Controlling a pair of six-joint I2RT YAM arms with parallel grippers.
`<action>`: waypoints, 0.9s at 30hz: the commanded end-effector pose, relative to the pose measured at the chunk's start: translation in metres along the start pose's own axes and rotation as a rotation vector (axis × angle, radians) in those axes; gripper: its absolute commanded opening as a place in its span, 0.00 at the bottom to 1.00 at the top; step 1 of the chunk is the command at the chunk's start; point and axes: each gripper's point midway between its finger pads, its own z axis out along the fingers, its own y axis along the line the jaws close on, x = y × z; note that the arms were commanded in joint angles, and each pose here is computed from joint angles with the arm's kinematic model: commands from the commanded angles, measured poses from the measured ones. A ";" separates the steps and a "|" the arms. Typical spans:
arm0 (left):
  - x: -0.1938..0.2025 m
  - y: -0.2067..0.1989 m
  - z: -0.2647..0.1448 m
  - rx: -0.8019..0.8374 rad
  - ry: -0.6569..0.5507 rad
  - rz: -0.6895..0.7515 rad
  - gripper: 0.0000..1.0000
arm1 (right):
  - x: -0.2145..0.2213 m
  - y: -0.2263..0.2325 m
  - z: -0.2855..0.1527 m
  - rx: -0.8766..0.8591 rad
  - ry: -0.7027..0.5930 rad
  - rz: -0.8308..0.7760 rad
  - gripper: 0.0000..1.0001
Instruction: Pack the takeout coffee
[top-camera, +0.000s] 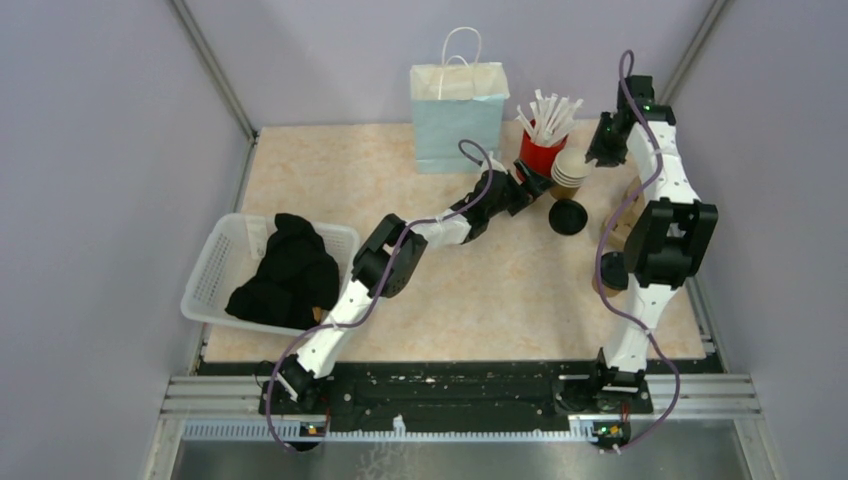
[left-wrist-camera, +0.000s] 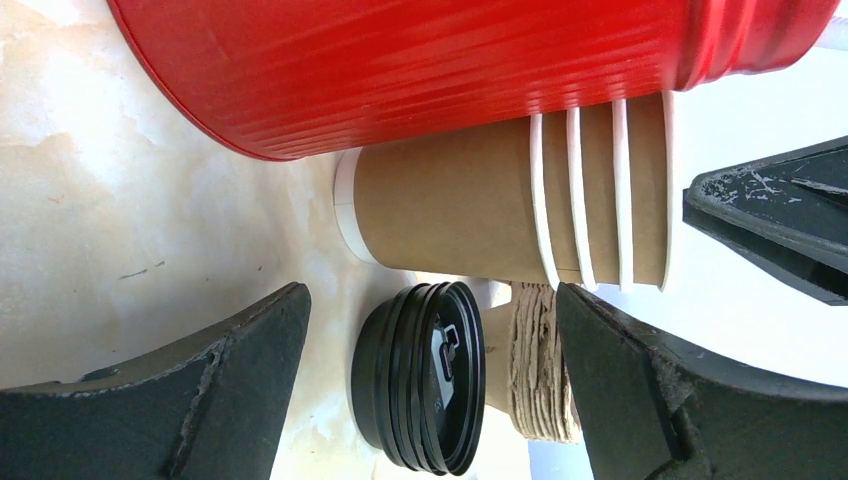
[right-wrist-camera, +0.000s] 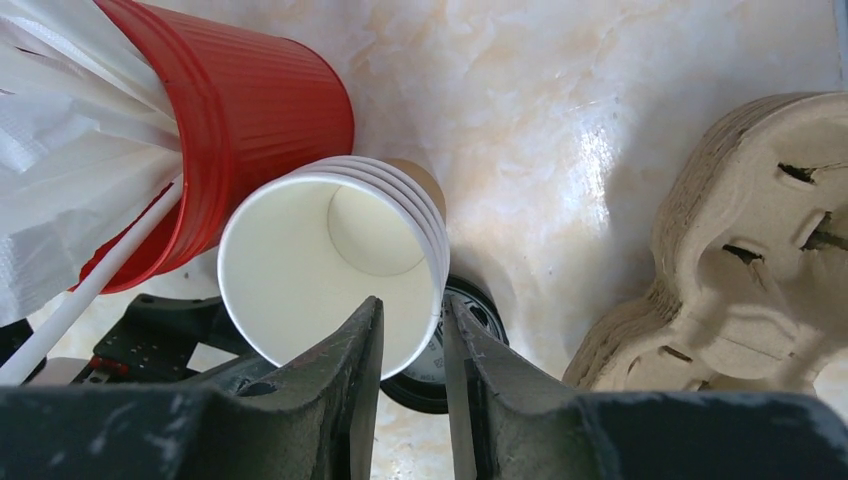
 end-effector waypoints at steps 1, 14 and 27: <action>-0.020 -0.040 -0.002 0.101 -0.045 0.045 0.98 | -0.007 0.002 -0.004 0.010 -0.014 -0.023 0.28; -0.025 -0.050 -0.002 0.135 -0.052 0.040 0.98 | 0.000 0.005 0.011 0.015 0.016 -0.034 0.15; -0.028 -0.056 -0.001 0.146 -0.059 0.020 0.98 | 0.005 0.004 0.008 0.018 0.019 -0.037 0.00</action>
